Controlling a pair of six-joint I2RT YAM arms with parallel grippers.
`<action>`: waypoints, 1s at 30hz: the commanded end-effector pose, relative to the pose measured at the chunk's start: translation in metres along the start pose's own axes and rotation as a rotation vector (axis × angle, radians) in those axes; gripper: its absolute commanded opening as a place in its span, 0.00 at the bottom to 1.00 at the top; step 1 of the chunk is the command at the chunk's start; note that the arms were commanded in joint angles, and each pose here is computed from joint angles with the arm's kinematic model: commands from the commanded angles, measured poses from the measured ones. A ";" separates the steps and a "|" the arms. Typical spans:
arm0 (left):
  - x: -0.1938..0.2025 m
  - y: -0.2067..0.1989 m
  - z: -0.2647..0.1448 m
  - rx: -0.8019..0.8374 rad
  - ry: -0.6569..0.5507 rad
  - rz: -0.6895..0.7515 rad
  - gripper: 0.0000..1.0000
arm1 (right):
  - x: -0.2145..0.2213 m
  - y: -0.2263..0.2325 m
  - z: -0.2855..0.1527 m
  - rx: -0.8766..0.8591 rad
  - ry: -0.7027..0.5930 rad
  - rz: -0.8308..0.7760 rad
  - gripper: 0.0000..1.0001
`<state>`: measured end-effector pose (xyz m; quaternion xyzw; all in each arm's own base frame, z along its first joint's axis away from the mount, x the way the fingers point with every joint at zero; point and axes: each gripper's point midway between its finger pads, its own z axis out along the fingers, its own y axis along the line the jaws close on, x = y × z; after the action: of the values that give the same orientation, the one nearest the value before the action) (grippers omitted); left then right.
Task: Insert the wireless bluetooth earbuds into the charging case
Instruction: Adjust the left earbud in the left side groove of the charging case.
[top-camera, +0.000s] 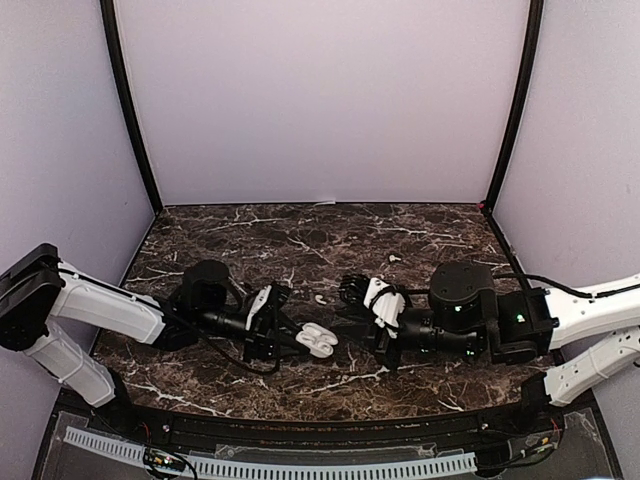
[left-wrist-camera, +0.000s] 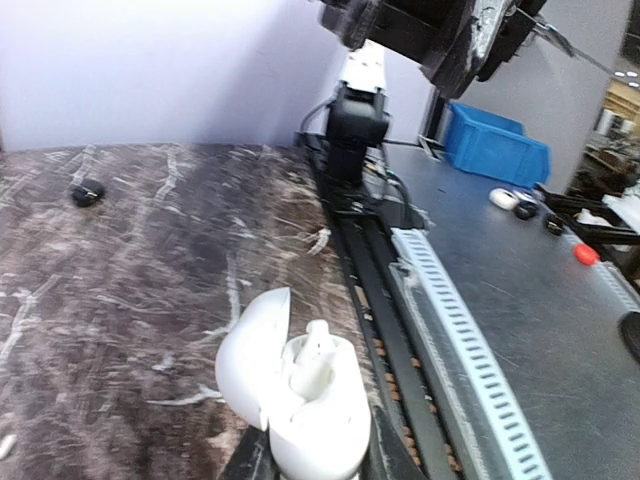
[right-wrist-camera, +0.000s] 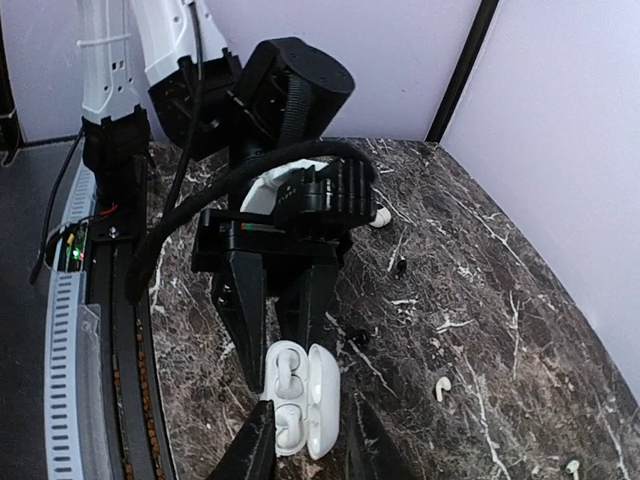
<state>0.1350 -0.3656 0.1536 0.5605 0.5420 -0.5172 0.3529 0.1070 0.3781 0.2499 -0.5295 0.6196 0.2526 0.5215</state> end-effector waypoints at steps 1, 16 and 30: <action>-0.038 0.022 -0.024 -0.225 -0.161 0.145 0.01 | -0.026 -0.009 -0.004 0.022 -0.117 0.137 0.21; -0.034 0.028 -0.075 -0.522 -0.304 0.257 0.00 | -0.008 0.013 0.045 -0.042 -0.032 0.200 0.00; -0.038 0.026 -0.083 -0.549 -0.330 0.267 0.00 | -0.010 0.017 0.071 -0.032 -0.076 0.248 0.00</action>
<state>0.1831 -0.3046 0.1909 0.4264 0.5388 -0.3849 0.6162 0.1131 0.4350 0.2037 -0.4759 0.6725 0.3114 0.4736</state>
